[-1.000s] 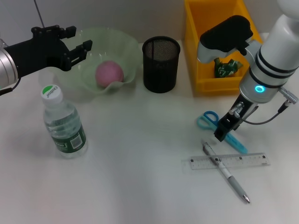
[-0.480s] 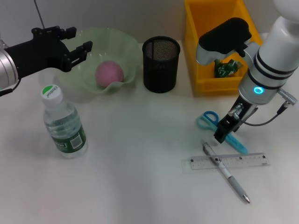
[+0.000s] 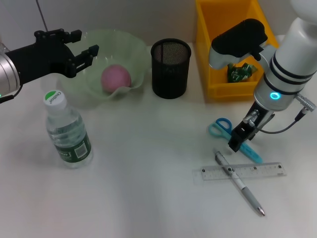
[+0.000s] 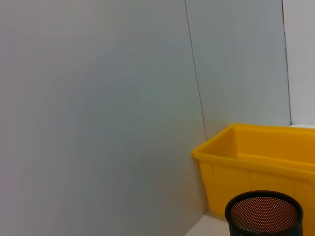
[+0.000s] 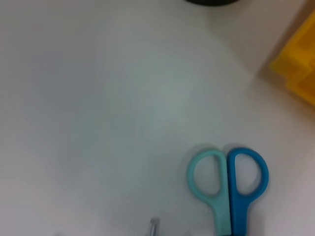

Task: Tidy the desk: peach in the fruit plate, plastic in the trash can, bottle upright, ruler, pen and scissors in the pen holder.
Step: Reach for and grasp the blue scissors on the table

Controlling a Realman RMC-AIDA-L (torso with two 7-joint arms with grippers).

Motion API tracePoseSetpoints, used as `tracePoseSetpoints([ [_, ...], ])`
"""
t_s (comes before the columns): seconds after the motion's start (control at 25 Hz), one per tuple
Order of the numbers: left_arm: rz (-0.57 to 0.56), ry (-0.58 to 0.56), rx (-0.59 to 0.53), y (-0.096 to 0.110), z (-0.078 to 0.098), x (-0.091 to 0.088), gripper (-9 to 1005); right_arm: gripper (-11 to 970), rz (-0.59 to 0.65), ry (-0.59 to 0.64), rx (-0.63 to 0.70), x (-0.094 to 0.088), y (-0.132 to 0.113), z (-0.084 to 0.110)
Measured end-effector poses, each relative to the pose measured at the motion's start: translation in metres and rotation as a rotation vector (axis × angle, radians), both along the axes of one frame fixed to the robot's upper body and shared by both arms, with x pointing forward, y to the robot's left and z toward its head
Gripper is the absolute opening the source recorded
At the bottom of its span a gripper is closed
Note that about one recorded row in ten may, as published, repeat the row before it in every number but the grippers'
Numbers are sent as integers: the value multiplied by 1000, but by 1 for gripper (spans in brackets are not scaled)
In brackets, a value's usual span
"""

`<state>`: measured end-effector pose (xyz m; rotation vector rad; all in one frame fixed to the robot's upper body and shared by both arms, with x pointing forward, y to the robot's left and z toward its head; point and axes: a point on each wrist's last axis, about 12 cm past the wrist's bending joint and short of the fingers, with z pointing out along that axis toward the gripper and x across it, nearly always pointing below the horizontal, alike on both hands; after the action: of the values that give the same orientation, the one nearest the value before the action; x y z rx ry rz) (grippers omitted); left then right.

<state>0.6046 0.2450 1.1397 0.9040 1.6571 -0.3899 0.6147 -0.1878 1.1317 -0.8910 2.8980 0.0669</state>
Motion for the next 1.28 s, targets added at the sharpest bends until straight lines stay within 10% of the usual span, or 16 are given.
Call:
tracePoseSetpoints([
  [1.28, -6, -1, 7, -1, 0, 0, 499, 430, -8, 2, -2, 1, 0, -4],
])
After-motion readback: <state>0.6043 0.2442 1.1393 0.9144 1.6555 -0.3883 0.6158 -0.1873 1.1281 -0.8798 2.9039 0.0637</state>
